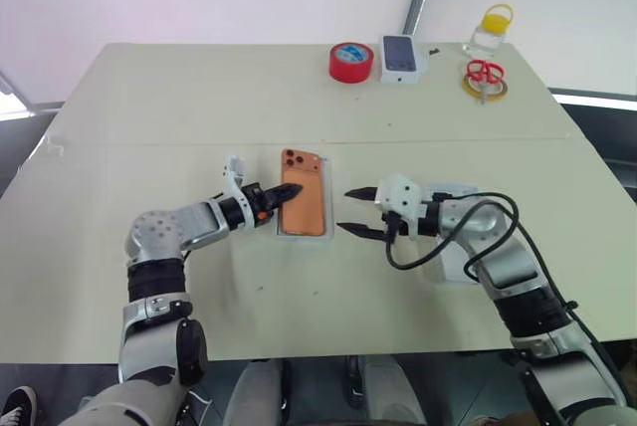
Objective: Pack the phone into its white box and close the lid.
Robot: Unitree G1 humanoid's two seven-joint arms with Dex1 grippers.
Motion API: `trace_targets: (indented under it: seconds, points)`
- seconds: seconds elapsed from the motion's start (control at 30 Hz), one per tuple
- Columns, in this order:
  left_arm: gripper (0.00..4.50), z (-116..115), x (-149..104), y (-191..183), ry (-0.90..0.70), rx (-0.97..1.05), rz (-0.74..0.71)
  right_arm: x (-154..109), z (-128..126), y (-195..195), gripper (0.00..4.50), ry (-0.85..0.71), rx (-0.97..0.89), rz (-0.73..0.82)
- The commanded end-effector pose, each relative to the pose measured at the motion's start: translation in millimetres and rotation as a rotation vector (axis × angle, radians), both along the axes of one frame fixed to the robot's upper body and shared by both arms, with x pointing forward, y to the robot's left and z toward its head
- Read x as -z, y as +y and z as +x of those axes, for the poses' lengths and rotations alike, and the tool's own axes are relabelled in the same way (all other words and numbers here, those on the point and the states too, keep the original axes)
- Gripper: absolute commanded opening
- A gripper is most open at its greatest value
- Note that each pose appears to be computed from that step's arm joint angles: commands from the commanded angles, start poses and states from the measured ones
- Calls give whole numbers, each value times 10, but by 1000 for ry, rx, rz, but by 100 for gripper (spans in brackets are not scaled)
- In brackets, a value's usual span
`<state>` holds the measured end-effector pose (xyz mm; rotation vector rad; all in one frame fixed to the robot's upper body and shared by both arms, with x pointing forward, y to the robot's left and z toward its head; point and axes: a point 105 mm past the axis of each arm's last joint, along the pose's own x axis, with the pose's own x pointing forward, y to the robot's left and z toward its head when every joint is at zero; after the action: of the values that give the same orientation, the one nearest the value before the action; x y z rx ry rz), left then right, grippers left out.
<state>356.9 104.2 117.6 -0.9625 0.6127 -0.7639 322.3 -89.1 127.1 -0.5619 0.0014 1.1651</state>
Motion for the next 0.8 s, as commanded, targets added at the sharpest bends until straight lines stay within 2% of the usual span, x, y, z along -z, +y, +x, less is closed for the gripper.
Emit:
trace_targets:
  seconds: [0.03, 0.07, 0.43, 0.53, 0.73, 0.8]
  points:
    - [220, -11, -144, -28, -70, 37, 44, -96, -3, 19, 298, -19, -17, 25]
    - [270, -11, -140, -20, -80, 36, 64, -105, 4, 14, 298, -23, -15, 26]
    - [270, -57, -269, 155, -130, 49, 208, -96, 27, 58, 298, -17, -20, 35]
    - [270, -14, -319, 253, -246, 1, 365, -66, 43, 75, 298, -6, -12, 40]
    - [270, 3, -421, 402, -334, -52, 430, -112, 146, 69, 298, -18, 24, 62]
    - [217, 50, -383, 530, -400, -95, 532, -127, 223, 35, 241, -47, 55, 51]
